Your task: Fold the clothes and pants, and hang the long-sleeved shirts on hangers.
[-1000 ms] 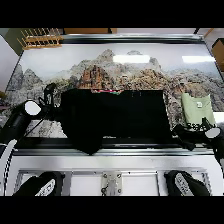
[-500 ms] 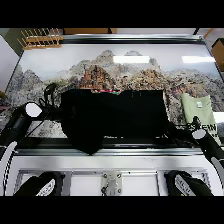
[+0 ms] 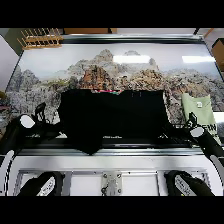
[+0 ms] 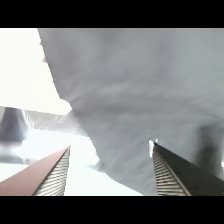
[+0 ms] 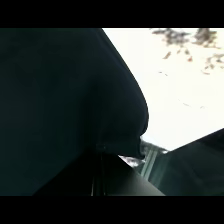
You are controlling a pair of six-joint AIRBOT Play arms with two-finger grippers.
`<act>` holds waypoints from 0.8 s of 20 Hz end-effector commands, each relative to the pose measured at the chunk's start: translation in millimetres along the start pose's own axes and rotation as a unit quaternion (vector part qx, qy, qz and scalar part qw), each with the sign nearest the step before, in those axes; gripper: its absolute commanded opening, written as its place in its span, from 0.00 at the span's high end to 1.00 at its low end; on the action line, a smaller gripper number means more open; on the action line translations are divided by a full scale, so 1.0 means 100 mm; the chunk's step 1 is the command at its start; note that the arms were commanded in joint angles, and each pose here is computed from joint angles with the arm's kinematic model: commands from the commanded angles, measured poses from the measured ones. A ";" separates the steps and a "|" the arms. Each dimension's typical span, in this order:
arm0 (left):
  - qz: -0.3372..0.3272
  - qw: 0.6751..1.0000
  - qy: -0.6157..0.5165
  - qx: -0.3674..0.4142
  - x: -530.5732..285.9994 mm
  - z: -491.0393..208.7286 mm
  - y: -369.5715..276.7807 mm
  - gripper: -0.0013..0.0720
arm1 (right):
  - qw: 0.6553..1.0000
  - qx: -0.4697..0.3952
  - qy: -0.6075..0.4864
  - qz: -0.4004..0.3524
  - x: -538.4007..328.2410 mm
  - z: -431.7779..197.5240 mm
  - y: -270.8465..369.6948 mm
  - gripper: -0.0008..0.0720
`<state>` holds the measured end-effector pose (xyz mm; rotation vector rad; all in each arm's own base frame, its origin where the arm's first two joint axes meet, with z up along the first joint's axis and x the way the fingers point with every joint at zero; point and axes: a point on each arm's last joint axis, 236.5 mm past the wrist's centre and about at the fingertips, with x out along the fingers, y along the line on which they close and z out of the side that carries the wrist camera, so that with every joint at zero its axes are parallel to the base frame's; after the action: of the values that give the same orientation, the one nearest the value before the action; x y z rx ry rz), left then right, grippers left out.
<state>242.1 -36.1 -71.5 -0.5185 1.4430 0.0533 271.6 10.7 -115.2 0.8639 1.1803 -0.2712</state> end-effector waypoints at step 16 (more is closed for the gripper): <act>-0.027 0.993 0.096 0.066 0.43 -0.45 -0.49 0.97 | 0.998 -0.052 0.042 0.000 -0.23 0.02 0.17 0.98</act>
<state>219.6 -114.0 -114.5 -0.5160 1.6120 -0.1227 279.3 16.8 -100.0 0.8631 1.1936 -0.2178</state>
